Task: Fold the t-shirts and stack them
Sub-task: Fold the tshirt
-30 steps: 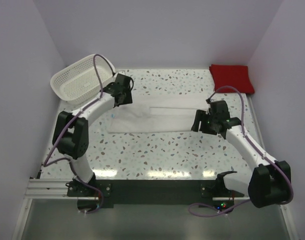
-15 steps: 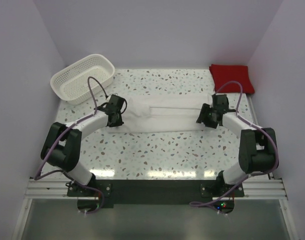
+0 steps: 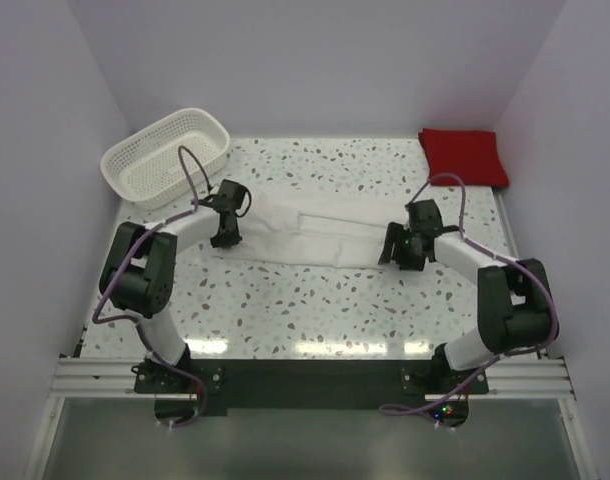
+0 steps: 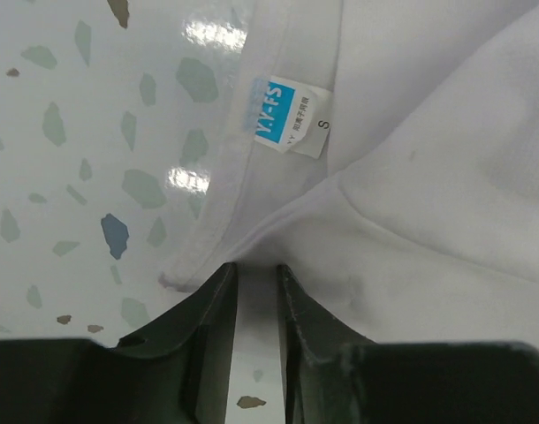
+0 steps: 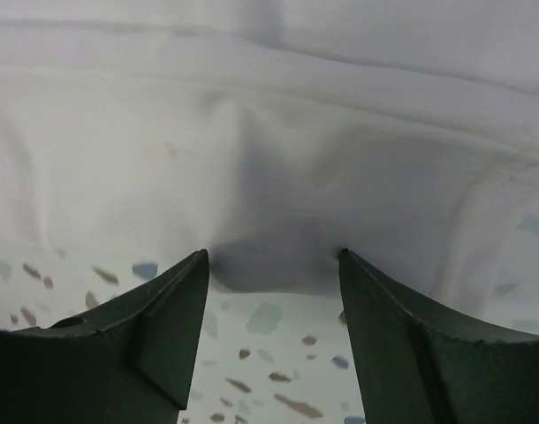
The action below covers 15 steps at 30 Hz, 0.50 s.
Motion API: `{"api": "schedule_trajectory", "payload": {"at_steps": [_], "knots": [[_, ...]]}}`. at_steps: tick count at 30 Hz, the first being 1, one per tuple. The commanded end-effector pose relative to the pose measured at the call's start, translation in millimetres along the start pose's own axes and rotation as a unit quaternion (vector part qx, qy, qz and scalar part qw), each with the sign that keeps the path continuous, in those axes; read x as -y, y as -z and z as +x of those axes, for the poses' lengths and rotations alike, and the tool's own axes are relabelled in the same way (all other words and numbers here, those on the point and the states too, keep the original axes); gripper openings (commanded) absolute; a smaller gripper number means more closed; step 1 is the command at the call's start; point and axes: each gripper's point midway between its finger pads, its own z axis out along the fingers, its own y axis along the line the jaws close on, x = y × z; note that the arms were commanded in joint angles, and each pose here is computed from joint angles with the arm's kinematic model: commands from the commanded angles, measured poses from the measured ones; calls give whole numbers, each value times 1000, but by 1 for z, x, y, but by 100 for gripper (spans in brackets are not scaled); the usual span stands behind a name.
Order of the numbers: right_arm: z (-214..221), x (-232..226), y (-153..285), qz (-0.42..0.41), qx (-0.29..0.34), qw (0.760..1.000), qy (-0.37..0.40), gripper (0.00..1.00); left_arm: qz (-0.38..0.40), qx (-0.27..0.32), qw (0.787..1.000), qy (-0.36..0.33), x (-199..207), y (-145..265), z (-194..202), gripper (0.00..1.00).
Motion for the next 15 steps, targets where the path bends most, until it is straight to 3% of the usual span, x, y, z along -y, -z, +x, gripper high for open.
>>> {"api": "schedule_trajectory", "payload": {"at_steps": [1,6,9,12,15], "knots": [[116,-4,27,-7,-176,984,19,65,-43,-4,998,-42,-18,-9,-16,31],[205,-32,65,-61,-259,962,61,67,-45,50,995,-68,-8,-6,-67,47],[226,-56,90,-106,-265,952,110,68,-24,72,995,-70,8,-7,-94,52],[203,-72,113,-132,-222,954,154,69,-9,85,994,-64,18,2,-112,57],[164,-73,125,-101,-155,959,215,69,3,117,992,-44,17,25,-130,70]]}}
